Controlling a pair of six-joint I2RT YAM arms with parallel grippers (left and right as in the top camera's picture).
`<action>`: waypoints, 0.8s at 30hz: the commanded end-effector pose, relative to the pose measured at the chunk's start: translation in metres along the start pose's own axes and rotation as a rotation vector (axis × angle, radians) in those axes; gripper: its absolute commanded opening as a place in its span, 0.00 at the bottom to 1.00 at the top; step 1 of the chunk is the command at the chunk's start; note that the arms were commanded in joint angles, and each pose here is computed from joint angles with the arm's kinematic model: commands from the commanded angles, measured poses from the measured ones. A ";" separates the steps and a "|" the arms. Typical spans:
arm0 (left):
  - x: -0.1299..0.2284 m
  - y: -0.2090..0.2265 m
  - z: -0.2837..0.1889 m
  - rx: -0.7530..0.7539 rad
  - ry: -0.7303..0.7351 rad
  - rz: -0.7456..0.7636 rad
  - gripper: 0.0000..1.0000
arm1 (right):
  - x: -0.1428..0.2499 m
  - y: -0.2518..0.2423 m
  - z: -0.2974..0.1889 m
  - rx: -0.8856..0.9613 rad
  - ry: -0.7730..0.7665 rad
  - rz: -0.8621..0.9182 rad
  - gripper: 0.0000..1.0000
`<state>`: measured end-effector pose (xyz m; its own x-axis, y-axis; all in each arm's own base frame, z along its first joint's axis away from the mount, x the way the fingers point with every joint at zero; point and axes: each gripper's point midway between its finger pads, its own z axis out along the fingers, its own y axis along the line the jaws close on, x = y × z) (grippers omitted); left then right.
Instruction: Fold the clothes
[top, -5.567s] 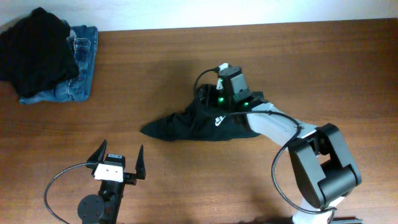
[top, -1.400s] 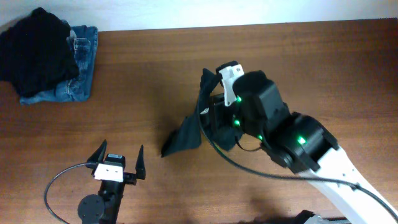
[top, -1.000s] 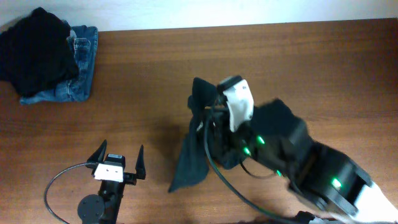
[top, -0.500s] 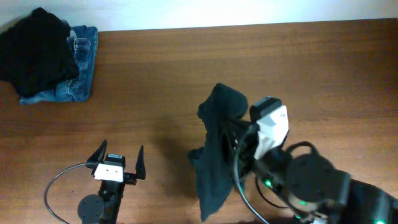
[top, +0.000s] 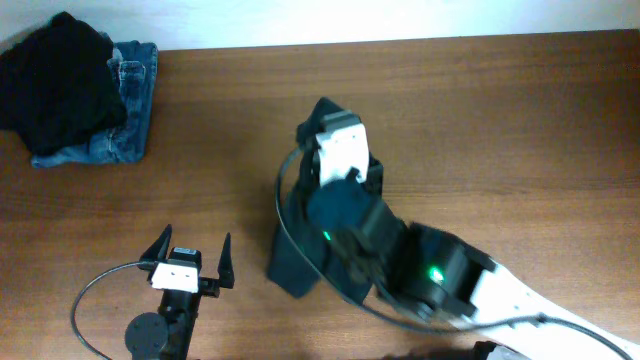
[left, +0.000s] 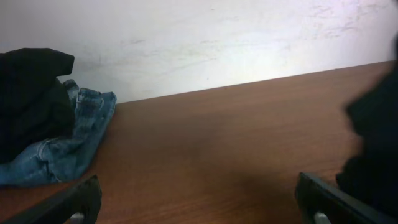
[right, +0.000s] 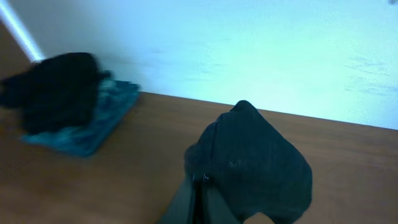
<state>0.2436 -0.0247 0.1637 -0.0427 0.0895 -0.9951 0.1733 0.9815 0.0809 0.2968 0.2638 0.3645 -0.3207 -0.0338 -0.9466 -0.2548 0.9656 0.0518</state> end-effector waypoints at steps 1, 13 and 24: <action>0.001 0.000 0.000 -0.002 -0.002 0.013 0.99 | 0.003 -0.027 0.042 0.138 0.006 0.006 0.04; 0.001 0.000 0.000 -0.002 -0.002 0.013 0.99 | 0.096 -0.121 0.153 0.368 0.282 0.024 0.66; 0.001 0.000 0.000 -0.002 -0.002 0.013 0.99 | 0.134 -0.162 0.154 0.377 0.454 0.126 0.75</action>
<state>0.2436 -0.0247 0.1636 -0.0430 0.0895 -0.9951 0.1734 0.9815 0.0808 0.4361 0.1454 0.1815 -0.6900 0.0275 -0.7233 0.1196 0.9899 -0.0765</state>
